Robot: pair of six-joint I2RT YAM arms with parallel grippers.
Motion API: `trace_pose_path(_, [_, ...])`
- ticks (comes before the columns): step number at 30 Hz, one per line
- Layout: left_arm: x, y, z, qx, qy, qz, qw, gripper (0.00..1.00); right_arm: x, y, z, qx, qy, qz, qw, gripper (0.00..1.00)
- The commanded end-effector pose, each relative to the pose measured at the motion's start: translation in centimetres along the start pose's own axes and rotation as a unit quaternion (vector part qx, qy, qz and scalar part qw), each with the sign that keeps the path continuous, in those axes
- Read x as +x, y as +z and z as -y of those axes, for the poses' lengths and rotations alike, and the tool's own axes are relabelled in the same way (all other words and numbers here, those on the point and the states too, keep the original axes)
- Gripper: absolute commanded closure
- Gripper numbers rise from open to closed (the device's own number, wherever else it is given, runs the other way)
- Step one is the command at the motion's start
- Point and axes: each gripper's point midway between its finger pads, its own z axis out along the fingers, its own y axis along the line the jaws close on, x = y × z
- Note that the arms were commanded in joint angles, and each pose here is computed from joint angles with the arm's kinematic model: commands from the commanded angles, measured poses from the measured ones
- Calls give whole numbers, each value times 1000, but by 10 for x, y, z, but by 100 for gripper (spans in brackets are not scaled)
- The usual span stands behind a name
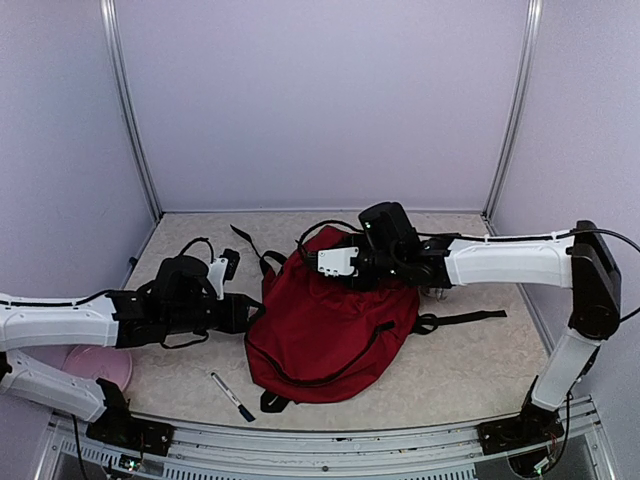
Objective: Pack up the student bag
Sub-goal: Place the pen in the lower front pocket of the bag, then move the pen to the corner of the board.
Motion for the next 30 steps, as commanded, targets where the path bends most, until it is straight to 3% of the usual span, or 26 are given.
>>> trace_pose_path(1, [-24, -27, -11, -49, -35, 29, 998, 51, -38, -44, 13, -37, 98, 84, 991, 38])
trace_pose_path(4, [-10, -46, -46, -146, -108, 16, 983, 44, -60, -68, 17, -60, 151, 142, 976, 39])
trace_pose_path(8, [40, -78, -87, -280, -196, -31, 939, 41, -75, -90, 23, -71, 218, 189, 955, 39])
trace_pose_path(12, [90, -76, -64, -271, -212, -82, 935, 30, -75, -93, 23, -68, 262, 183, 945, 41])
trace_pose_path(18, [150, -64, -52, -289, -170, -189, 923, 12, -70, -84, 11, -65, 258, 136, 954, 42])
trace_pose_path(25, [171, -46, -43, -245, -174, -210, 930, 18, -72, -89, -3, -75, 252, 135, 955, 42])
trace_pose_path(30, [192, -44, -50, -245, -177, -240, 922, 39, -76, -95, 0, -73, 246, 144, 956, 42])
